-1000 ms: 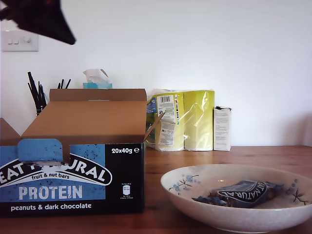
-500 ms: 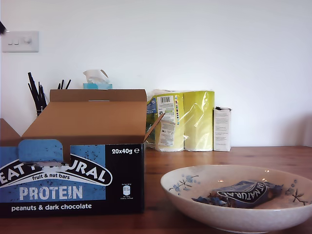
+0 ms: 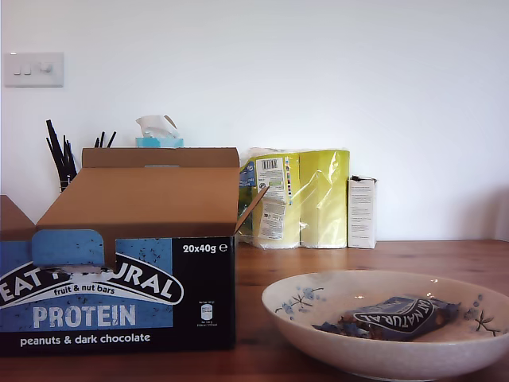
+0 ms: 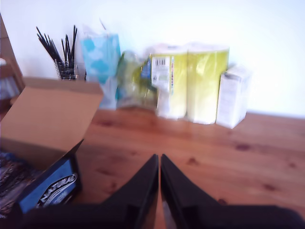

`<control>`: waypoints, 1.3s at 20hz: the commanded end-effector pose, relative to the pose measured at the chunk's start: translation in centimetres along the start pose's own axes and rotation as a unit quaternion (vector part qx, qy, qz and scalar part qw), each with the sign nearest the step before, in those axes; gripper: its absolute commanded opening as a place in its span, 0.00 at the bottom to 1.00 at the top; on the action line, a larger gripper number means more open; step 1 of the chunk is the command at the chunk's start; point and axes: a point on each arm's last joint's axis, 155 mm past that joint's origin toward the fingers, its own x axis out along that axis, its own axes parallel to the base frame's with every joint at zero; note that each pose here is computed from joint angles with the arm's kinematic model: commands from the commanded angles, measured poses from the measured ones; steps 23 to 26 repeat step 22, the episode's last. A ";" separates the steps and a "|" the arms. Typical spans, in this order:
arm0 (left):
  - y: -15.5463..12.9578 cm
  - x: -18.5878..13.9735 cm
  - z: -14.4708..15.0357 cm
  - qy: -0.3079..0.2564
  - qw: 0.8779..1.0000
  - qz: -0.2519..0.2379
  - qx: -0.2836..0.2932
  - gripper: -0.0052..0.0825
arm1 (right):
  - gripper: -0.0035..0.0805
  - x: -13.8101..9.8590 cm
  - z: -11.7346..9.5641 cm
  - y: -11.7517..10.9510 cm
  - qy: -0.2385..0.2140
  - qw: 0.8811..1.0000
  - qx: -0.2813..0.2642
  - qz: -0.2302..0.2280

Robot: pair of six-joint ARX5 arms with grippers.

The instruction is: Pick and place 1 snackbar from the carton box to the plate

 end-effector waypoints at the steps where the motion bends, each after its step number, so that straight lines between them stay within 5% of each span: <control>1: 0.2 0.3 -1.7 0.003 1.000 0.004 0.009 0.03 | 0.03 0.5 -1.9 -0.1 0.004 1.000 -0.020 -0.004; 6: 0.3 0.8 -5.1 0.021 1.000 0.004 0.021 0.03 | 0.03 1.1 -4.8 -0.3 0.014 0.999 -0.050 -0.009; 11: 0.3 0.9 -6.1 0.034 0.999 0.004 0.023 0.03 | 0.03 1.1 -5.3 -0.4 0.021 0.999 -0.044 -0.010; 22: 0.4 0.2 -10.5 0.121 0.992 0.004 0.019 0.03 | 0.03 0.3 -10.8 -0.1 0.131 0.991 -0.032 -0.002; 26: 0.4 0.2 -10.5 0.121 0.992 0.004 0.019 0.03 | 0.03 0.3 -10.8 -0.1 0.131 0.991 -0.032 -0.002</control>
